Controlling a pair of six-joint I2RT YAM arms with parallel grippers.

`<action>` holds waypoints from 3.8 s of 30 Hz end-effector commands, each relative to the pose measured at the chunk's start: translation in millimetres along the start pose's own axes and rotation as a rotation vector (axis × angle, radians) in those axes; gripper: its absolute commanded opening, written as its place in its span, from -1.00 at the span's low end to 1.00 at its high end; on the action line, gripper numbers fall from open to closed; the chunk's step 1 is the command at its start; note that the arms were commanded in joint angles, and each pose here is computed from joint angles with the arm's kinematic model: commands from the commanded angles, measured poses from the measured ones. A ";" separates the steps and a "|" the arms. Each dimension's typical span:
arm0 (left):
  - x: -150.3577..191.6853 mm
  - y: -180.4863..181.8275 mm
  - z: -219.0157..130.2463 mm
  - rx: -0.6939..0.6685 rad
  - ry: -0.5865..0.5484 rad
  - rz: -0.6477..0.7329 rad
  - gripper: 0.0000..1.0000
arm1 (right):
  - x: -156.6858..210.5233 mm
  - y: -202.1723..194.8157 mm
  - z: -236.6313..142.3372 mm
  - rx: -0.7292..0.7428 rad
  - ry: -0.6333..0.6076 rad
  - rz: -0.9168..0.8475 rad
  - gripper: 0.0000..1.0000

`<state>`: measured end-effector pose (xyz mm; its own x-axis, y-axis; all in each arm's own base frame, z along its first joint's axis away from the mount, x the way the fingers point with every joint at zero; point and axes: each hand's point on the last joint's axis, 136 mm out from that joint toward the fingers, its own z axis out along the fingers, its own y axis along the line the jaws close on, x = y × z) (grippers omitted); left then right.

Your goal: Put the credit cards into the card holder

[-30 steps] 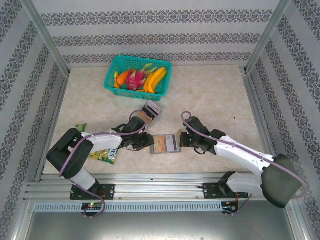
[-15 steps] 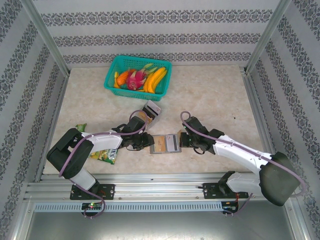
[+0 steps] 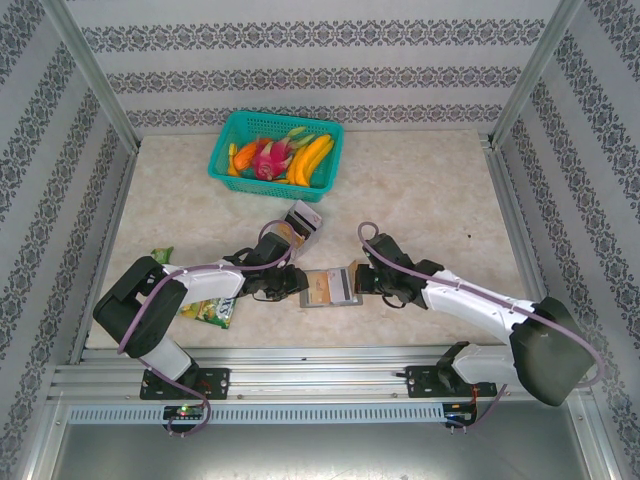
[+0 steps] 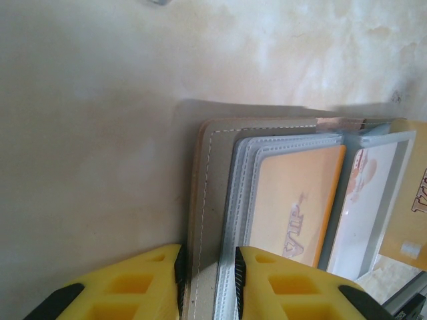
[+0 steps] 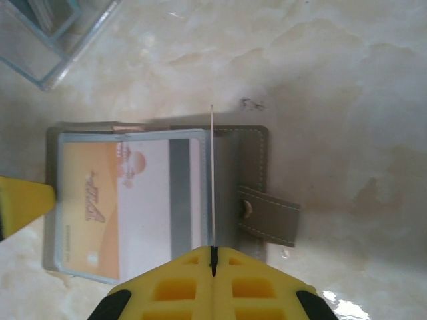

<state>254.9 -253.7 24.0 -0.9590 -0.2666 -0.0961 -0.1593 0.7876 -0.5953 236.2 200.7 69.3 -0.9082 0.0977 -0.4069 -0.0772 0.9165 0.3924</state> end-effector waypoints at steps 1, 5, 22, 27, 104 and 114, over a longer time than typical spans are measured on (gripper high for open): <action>-2.4 -9.2 -0.6 0.004 -0.012 0.022 -0.42 | -3.2 9.4 -5.2 -0.078 -0.007 0.047 -1.00; -2.8 -9.0 -1.4 0.005 -0.017 0.024 -0.42 | -15.6 21.8 -22.4 -0.138 -0.050 0.059 -1.00; -16.6 -4.1 -48.5 -0.031 -0.193 0.031 -0.24 | -17.9 73.9 -3.1 -0.313 0.036 0.079 -1.00; -18.7 -0.8 -61.2 -0.042 -0.236 0.027 -0.17 | -15.4 86.8 -0.1 -0.338 0.058 0.055 -1.00; 0.1 -7.8 1.0 -0.027 -0.012 0.037 -0.40 | 26.6 39.7 25.8 -0.334 0.135 0.113 -1.00; -0.3 -8.3 3.8 -0.024 -0.008 0.037 -0.41 | 20.7 42.8 16.9 -0.383 0.131 0.134 -1.00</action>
<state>256.1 -251.9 22.3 -0.9578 -0.2648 -0.1115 -0.1603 0.8147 -0.5572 218.0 242.5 56.3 -0.9629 0.1400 -0.2307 -0.0637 0.7128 0.6984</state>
